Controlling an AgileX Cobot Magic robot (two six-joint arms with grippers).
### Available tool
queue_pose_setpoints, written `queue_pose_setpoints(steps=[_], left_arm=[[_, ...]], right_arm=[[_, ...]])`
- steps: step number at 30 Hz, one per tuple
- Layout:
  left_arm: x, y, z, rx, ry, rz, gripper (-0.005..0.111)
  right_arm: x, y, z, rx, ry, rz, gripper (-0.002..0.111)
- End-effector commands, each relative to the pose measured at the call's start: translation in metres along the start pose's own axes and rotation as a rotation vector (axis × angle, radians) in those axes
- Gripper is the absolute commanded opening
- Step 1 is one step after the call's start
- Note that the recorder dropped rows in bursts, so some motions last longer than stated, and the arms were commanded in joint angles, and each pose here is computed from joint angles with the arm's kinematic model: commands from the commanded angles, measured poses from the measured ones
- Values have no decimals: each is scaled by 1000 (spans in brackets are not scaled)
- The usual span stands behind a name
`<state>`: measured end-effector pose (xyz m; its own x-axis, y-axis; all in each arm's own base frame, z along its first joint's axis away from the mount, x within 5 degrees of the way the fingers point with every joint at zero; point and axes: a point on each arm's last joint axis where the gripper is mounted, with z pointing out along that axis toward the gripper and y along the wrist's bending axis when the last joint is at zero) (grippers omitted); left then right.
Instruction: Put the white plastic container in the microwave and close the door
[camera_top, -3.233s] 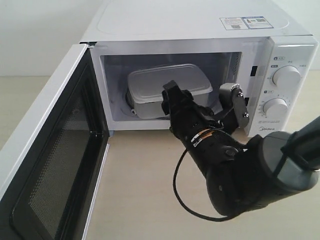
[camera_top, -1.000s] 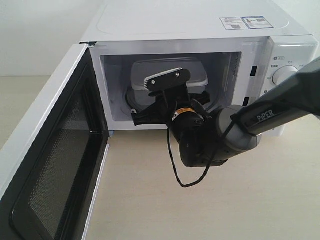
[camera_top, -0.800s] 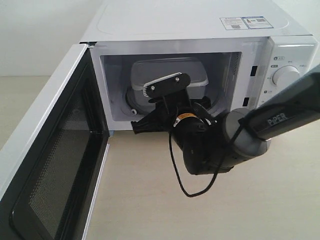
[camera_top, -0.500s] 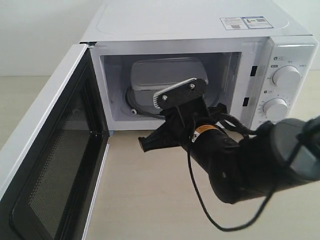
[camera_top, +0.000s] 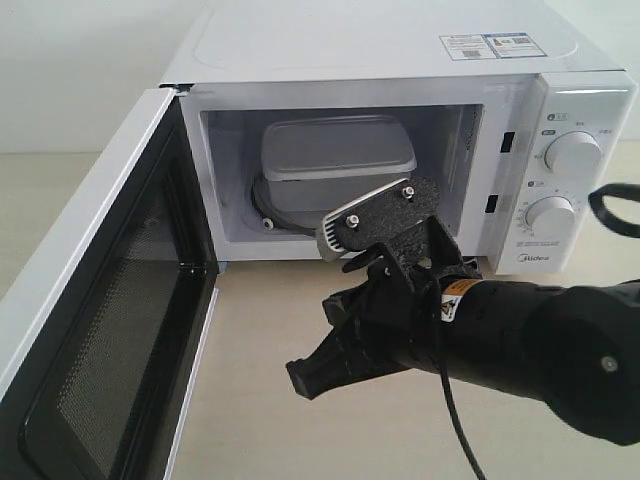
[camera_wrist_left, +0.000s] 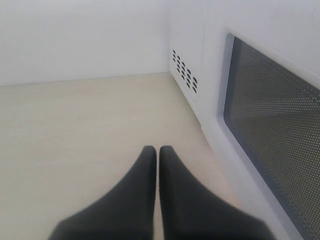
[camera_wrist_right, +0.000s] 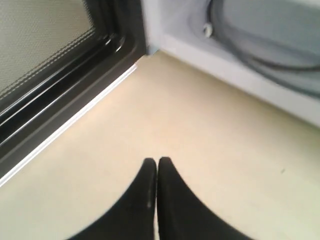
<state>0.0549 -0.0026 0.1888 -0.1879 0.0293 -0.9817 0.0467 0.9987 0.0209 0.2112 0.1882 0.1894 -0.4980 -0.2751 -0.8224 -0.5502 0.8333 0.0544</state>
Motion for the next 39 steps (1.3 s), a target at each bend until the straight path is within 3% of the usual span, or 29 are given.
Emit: queue_pose_setpoints(steps=[1,21,30,34,37,39], left_arm=[[0,0,0,-2,-8,-4,4],[0,0,0,-2,-8,-4,4],[0,0,0,-2,-8,-4,4],[0,0,0,-2,-8,-4,4],[0,0,0,-2,-8,-4,4],[0,0,0,-2,-8,-4,4]], right_arm=[[0,4,-12,-46,44,9,0],[-7,3,-18,-40,-4,44,0],[-24,1,-58,-68,-133,26,0],[-4,-7,-95,-75,-194,2,0],[26,-14,-117,-85,-212,139,0],[42,-19,-126,-75,-241,136,0]])
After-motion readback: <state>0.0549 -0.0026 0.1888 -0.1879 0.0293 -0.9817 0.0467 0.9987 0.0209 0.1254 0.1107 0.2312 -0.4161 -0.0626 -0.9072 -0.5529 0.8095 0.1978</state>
